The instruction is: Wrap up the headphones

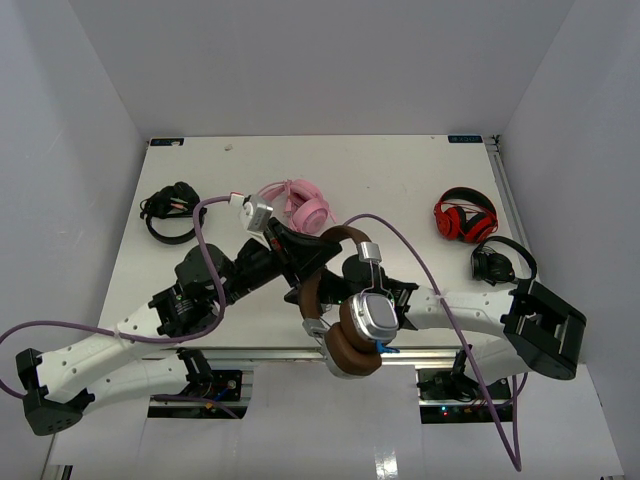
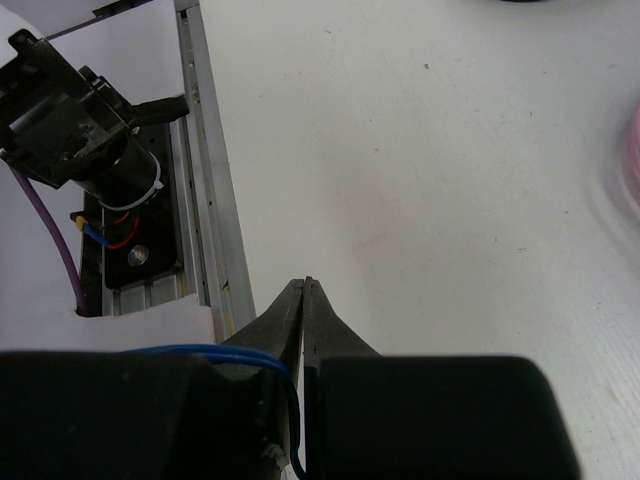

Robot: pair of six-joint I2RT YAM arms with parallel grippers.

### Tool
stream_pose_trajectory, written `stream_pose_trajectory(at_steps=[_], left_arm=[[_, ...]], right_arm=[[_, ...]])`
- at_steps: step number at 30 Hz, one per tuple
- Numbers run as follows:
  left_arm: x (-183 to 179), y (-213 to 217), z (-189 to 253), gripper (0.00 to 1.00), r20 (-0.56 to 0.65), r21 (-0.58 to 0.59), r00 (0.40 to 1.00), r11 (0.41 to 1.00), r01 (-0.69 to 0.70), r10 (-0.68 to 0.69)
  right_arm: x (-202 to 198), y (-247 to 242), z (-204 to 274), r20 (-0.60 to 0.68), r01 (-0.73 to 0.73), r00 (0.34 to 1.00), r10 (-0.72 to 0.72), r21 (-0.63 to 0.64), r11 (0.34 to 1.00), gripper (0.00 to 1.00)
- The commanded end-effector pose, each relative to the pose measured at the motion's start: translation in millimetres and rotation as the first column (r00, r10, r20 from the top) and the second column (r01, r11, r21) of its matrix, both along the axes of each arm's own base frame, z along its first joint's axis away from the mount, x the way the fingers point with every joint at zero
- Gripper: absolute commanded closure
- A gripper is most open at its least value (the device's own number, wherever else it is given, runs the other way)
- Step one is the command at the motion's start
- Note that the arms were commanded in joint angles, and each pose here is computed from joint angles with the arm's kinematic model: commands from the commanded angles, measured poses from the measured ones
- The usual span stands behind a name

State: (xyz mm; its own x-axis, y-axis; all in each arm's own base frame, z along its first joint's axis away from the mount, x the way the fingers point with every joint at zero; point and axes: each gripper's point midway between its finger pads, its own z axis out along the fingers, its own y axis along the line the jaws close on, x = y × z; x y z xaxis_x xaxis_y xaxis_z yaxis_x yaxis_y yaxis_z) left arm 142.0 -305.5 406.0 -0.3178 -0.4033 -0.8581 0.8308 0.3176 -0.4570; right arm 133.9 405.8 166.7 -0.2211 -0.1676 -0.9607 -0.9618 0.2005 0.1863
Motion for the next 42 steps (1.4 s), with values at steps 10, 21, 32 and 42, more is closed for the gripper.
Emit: stream_pose_trajectory(at_steps=[10, 21, 32, 42], left_arm=[[-11, -1, 24, 1.00, 0.030, -0.078, 0.998, 0.995, 0.063, -0.061], [-87, -8, -15, 1.00, -0.064, -0.003, 0.884, 0.885, 0.465, -0.464], [-65, 2, -123, 1.00, -0.258, 0.363, 0.924, 0.858, 0.363, -0.282], [-36, 27, -126, 1.00, -0.193, 0.422, 0.978, 0.893, 0.155, -0.079]], right_arm=[[9, 15, 13, 0.042, 0.038, 0.998, -0.038, -0.006, 0.999, 0.92], [50, -8, 22, 0.087, 0.184, 0.980, -0.177, -0.075, 0.980, 0.92], [113, -88, 59, 0.106, 0.407, 0.913, -0.395, -0.147, 0.901, 0.92], [105, -132, 86, 0.109, 0.451, 0.892, -0.438, -0.158, 0.878, 0.92]])
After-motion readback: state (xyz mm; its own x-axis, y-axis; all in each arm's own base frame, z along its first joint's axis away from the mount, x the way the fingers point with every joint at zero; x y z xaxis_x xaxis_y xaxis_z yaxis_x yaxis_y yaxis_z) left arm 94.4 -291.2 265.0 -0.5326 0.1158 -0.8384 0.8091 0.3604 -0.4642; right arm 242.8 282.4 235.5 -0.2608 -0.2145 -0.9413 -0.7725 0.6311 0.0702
